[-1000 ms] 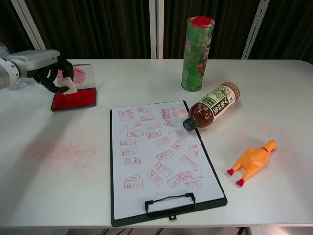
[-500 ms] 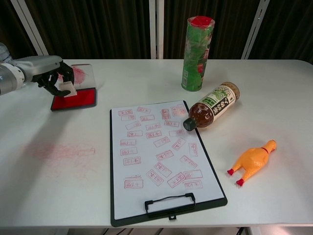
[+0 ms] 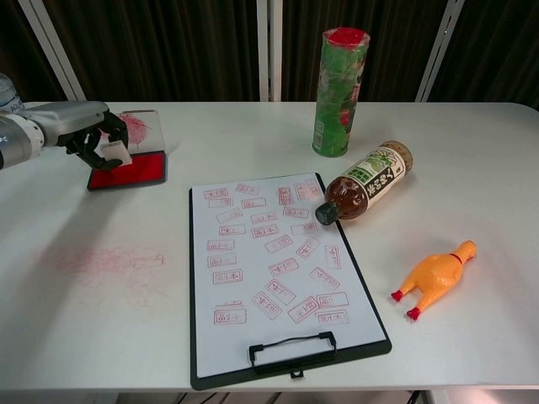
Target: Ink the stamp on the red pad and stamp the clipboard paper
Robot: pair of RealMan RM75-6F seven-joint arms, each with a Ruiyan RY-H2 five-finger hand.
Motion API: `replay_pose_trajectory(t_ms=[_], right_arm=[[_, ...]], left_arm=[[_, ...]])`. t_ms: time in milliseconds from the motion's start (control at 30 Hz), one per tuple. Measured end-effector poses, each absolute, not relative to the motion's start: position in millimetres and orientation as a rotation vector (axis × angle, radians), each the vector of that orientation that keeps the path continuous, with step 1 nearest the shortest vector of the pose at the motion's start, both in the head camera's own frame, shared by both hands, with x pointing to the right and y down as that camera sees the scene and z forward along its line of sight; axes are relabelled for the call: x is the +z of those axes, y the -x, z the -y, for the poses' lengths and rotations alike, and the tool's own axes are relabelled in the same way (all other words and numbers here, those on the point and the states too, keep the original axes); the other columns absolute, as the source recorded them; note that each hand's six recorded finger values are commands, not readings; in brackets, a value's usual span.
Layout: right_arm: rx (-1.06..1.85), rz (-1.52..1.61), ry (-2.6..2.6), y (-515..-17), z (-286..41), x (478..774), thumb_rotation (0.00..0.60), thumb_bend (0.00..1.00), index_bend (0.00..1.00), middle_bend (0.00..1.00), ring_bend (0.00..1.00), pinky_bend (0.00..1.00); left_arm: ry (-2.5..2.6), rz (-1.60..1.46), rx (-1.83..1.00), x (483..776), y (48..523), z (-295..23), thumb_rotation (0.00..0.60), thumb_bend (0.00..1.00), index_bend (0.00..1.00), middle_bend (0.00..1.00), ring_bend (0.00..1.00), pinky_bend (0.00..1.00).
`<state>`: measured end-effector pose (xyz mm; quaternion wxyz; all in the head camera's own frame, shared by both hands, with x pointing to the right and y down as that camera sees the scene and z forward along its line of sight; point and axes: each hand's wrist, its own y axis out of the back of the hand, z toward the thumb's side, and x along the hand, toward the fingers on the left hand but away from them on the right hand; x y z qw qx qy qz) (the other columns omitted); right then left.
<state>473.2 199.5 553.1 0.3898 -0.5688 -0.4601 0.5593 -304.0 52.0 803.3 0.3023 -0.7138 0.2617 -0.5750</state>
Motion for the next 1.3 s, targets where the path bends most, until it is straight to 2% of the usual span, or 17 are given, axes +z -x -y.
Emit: replay_pose_trajectory(t_ms=[333,567,800,1000,1300], right_arm=[[1.406,1.192,1.435,-475,-199,549,0.6,0.34,0.0,0.0,0.0,0.0],[1.388,1.201,1.444,-474,-200,547,0.6,0.34,0.0,0.0,0.0,0.0],[1.385,1.194,1.465,-473,-203,552,0.6,0.34,0.0,0.0,0.0,0.0],[1.382,1.189,1.47,-472,-203,551,0.6,0.34,0.0,0.0,0.0,0.0],[1.392,1.179,1.485,-471,-204,554,0.6,0.34,0.0,0.0,0.0,0.0]], left_arm=[[1.923,-0.751,-1.478,790,298,-43,0.6,0.41,0.7,0.7,0.72,0.78],[1.995,-0.807,-1.372,767,278,-43,0.6,0.41,0.7,0.7,0.72,0.78],[2.114,-0.808,-1.208,732,230,-74,0.6,0.41,0.7,0.7,0.72,0.78],[2.146,-0.735,-1.152,715,196,-105,0.6,0.41,0.7,0.7,0.73,0.78],[2.164,-0.654,-1.141,721,161,-126,0.6,0.41,0.7,0.7,0.73,0.78]])
